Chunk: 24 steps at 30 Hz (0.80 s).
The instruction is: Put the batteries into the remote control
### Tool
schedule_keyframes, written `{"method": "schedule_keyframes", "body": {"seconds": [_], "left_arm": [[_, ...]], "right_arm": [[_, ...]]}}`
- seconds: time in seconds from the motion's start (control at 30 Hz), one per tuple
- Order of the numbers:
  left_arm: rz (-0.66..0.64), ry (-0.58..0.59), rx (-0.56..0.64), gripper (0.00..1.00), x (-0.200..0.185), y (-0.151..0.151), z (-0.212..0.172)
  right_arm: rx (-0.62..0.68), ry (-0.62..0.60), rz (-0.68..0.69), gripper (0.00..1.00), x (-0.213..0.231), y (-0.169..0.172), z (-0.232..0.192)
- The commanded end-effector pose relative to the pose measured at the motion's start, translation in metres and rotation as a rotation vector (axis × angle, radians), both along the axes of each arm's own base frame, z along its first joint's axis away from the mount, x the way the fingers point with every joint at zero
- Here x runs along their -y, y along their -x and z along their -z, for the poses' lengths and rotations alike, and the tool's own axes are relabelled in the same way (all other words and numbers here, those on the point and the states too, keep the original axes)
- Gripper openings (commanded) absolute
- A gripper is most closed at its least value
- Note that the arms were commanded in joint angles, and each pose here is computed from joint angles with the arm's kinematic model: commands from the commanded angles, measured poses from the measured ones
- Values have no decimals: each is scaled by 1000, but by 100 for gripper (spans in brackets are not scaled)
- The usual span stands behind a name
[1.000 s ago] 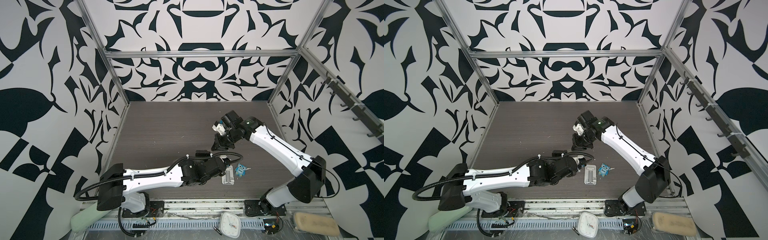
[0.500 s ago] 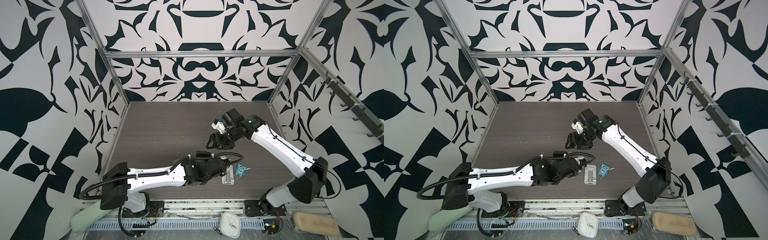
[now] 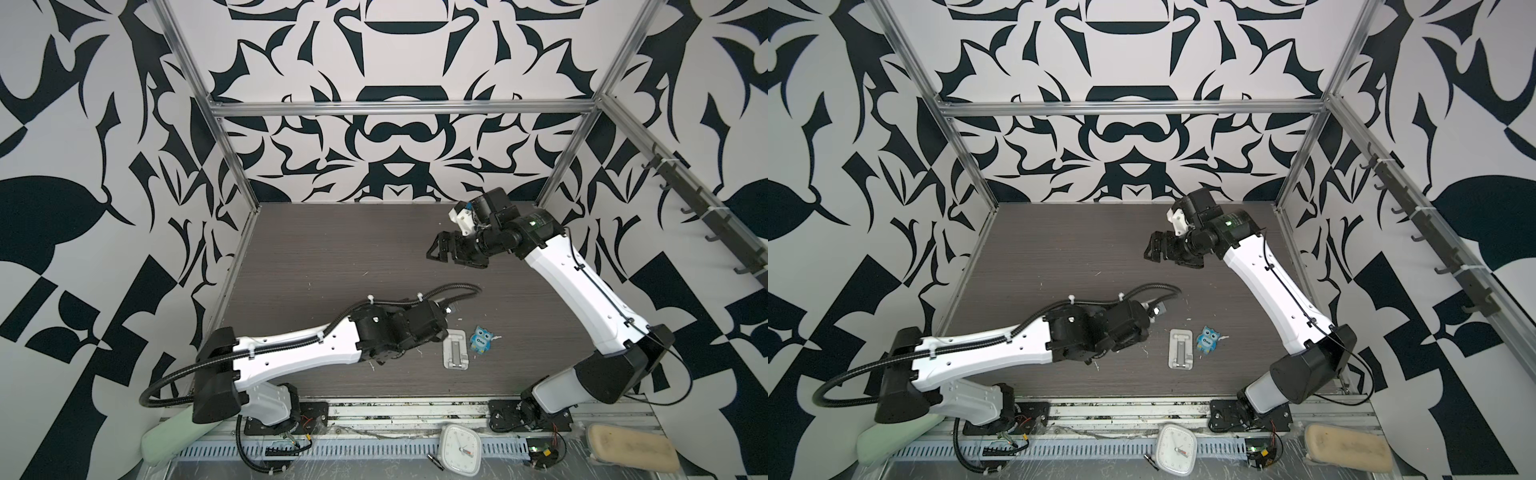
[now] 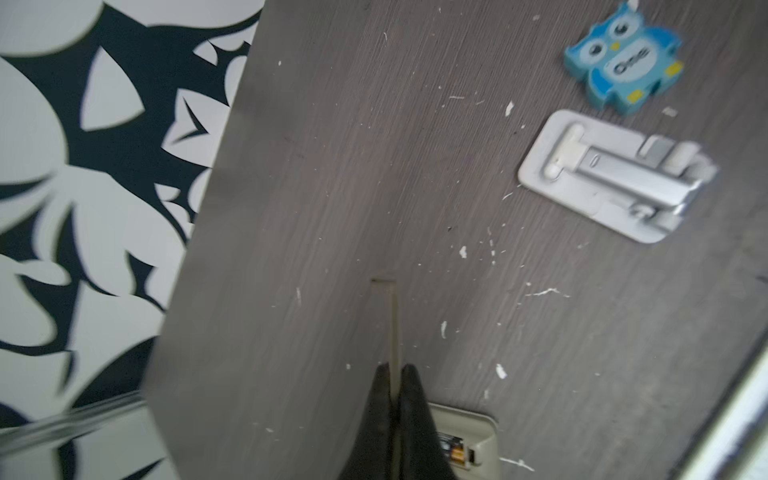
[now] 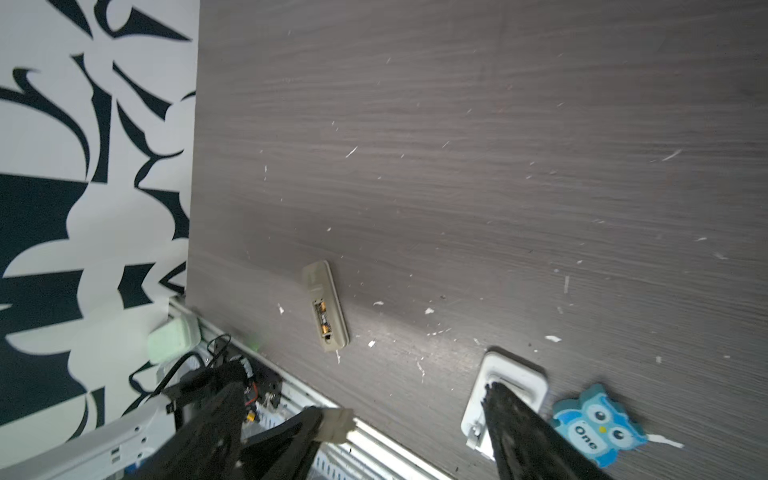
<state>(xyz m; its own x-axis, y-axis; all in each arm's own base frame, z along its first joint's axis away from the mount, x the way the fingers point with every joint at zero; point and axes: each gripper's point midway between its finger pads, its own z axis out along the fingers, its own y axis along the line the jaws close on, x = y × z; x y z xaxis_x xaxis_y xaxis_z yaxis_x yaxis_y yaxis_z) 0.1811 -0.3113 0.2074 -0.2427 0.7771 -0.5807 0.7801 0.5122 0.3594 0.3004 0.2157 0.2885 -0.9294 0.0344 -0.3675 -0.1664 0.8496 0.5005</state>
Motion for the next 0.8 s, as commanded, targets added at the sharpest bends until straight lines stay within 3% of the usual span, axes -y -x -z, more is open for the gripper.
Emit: {"method": "schedule_keyframes", "body": {"seconds": [0.0,0.1,0.37,0.77], "left_arm": [[-195,374,-329,0,-16,19,-26],[-291,622,-403,0,-32,12,-51],[-442,1005,-385,0,-81,0,-91],[-565,1079,-293,0,-94,-21,-83]], "right_arm": [[41,68,37,92,18,3,-7],[29,34,59,92,17,8,-2],[18,-110,-3,90,-27,23,-6],[57,-173,-135,89,-128,42,-20]]}}
